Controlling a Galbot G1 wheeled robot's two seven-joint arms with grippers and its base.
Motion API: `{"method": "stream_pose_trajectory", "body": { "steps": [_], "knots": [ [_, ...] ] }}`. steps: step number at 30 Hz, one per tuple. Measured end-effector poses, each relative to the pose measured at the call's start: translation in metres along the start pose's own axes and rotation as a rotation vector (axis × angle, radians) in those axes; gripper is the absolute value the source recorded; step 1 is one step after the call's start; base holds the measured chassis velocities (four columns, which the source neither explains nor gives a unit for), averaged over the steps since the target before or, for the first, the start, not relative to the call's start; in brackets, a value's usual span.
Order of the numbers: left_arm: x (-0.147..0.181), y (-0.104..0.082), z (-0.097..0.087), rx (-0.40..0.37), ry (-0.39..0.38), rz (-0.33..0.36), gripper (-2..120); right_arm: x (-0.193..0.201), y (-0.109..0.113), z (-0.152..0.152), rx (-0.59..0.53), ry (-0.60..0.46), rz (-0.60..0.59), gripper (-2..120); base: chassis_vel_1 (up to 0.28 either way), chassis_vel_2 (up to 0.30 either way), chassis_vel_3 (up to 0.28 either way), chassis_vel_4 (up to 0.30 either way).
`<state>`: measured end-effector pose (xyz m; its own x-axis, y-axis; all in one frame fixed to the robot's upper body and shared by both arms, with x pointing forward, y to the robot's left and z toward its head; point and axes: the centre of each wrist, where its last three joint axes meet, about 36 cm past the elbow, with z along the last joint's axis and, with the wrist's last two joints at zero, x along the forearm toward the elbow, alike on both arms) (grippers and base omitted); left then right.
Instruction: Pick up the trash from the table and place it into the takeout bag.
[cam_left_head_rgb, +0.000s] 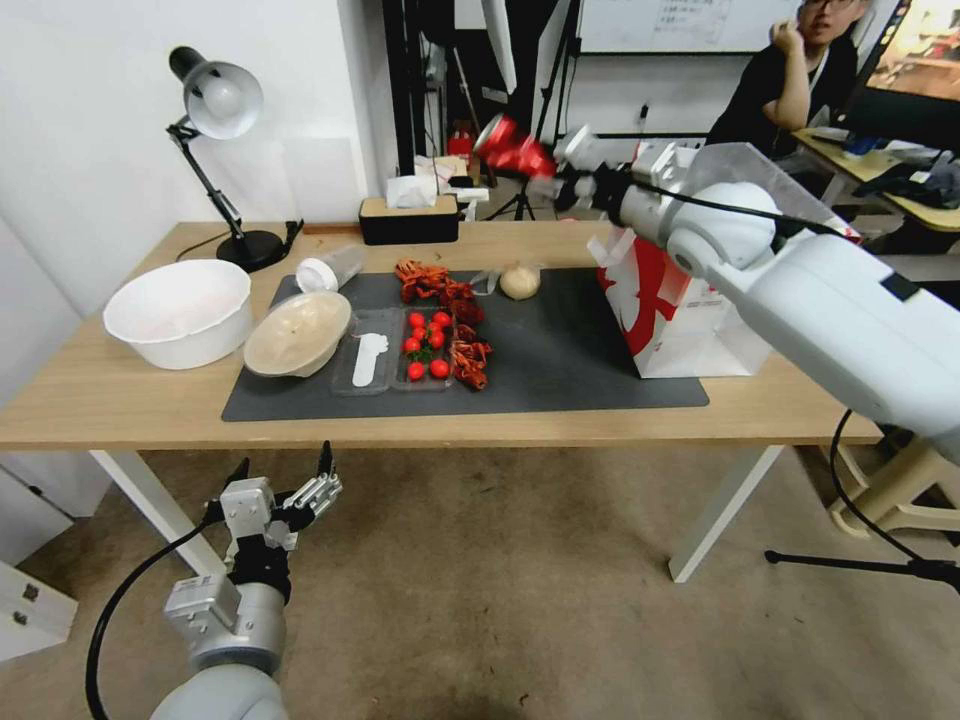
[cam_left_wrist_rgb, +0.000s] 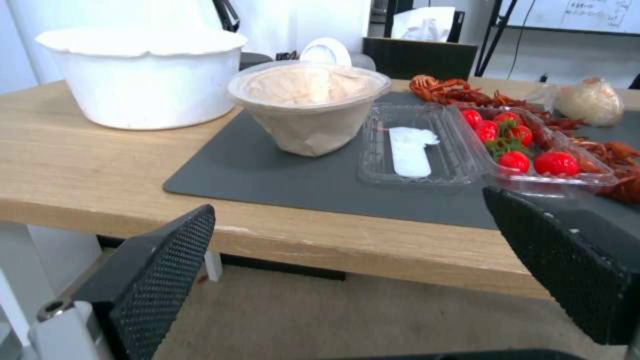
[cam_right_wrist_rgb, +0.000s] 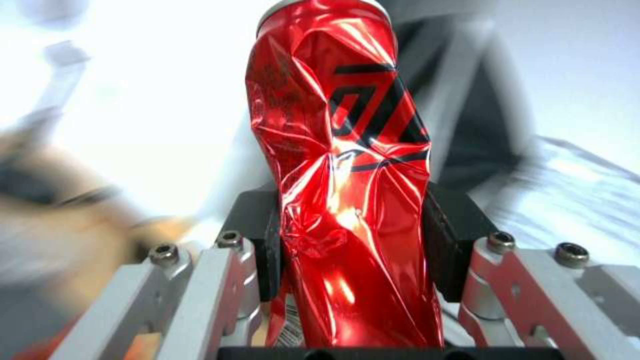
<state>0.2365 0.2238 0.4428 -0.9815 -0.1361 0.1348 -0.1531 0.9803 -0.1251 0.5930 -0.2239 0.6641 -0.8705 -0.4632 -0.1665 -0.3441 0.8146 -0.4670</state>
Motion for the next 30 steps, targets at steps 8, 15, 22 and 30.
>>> {"method": "stream_pose_trajectory", "body": {
  "steps": [8, 15, 22, 30],
  "knots": [
    [0.001, -0.001, -0.002, -0.001, -0.004, 0.006, 100, 0.048, 0.007, -0.052, -0.107, 0.149, 0.48, 39, 0.0, 0.0, 0.0, 0.0],
    [0.003, -0.004, -0.001, -0.005, -0.003, 0.017, 100, 0.074, -0.015, -0.03, -0.135, 0.251, 0.555, 39, 0.0, 0.0, 0.0, 0.0],
    [0.004, -0.005, -0.002, -0.008, -0.003, 0.023, 100, 0.088, -0.024, -0.004, -0.157, 0.267, 0.555, 39, 0.0, 0.0, 0.0, 0.0],
    [0.005, -0.005, -0.004, -0.008, -0.006, 0.025, 100, 0.093, -0.031, 0.001, -0.16, 0.271, 0.567, 39, 0.0, 0.0, 0.0, 0.0]
  ]
}}
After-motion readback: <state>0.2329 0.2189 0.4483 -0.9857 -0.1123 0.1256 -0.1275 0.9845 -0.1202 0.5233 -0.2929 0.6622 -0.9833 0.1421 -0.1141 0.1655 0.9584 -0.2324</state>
